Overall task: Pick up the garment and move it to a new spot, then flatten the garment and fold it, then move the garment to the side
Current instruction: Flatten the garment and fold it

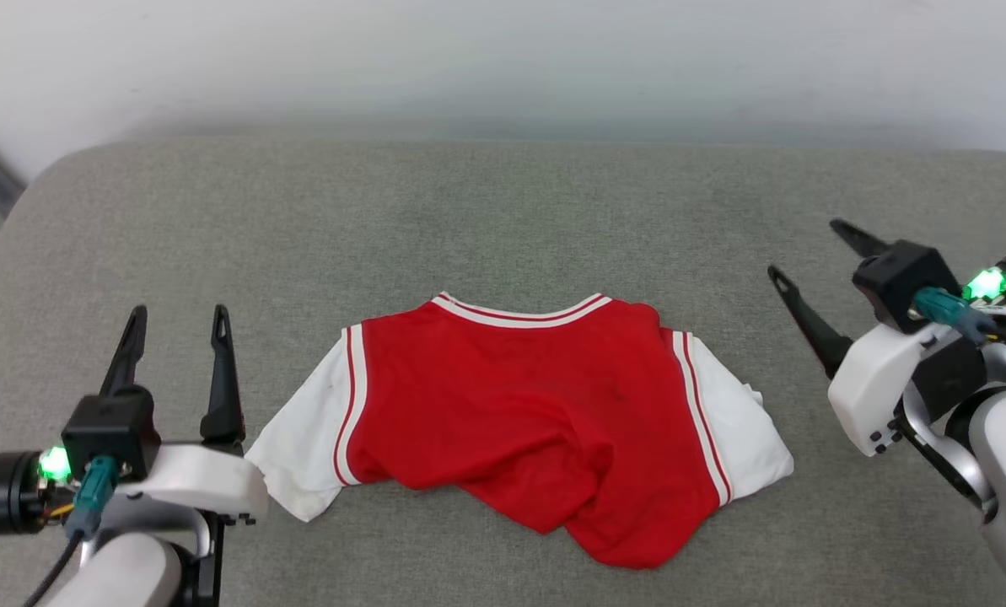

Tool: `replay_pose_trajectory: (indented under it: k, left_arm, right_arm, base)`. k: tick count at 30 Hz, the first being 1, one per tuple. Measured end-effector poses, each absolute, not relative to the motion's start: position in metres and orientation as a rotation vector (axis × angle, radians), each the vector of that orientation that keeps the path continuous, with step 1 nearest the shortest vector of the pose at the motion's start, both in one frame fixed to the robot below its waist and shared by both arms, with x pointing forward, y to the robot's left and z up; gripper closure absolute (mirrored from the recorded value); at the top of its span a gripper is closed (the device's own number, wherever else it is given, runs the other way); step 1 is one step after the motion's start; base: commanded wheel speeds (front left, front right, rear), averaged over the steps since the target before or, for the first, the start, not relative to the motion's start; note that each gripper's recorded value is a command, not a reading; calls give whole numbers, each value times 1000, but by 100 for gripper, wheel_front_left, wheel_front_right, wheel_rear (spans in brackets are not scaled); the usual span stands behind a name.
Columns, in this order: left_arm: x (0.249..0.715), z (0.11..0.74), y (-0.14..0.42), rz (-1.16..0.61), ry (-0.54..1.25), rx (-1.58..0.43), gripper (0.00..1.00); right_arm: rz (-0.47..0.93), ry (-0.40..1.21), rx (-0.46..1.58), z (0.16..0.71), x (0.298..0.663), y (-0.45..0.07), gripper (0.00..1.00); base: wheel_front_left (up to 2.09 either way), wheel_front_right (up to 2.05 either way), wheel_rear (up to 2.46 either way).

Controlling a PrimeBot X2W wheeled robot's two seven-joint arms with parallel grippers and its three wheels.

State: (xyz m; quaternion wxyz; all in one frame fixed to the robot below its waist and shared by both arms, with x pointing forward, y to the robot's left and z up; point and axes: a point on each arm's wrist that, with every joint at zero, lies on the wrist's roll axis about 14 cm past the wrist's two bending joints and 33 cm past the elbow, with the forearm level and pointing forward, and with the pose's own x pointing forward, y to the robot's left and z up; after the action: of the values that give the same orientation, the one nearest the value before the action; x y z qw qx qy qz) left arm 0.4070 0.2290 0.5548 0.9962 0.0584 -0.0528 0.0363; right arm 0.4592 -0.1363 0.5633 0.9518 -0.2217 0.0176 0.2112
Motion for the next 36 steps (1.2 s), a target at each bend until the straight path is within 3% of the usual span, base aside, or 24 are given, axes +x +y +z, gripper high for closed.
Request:
replay_pose_trajectory:
  k: [14,23,28,29,30,36]
  left_arm:
    - [387,530,224,137,-114,82,0]
    - [394,508,224,151,-70,72,0]
    - [397,499,224,150,-52,71,0]
    - [398,499,225,151,-53,74,0]
    - [399,499,225,150,-55,75,0]
    - [399,502,221,138,-66,79,0]
  right_arm:
    - [570,864,-472,438,439,-155,0]
    - [645,1035,-360,372,431,-126,0]
    - [673,1047,-371,355,429,-117,0]
    - [676,1036,-373,355,429,-117,89]
    - [681,1021,-377,356,429,-116,100]
    - [683,837,-400,387,445,-118,100]
  base:
    - [0,0,0]
    - [0,0,0]
    - [0,0,0]
    - [0,0,0]
    - [0,0,0]
    - [0,0,0]
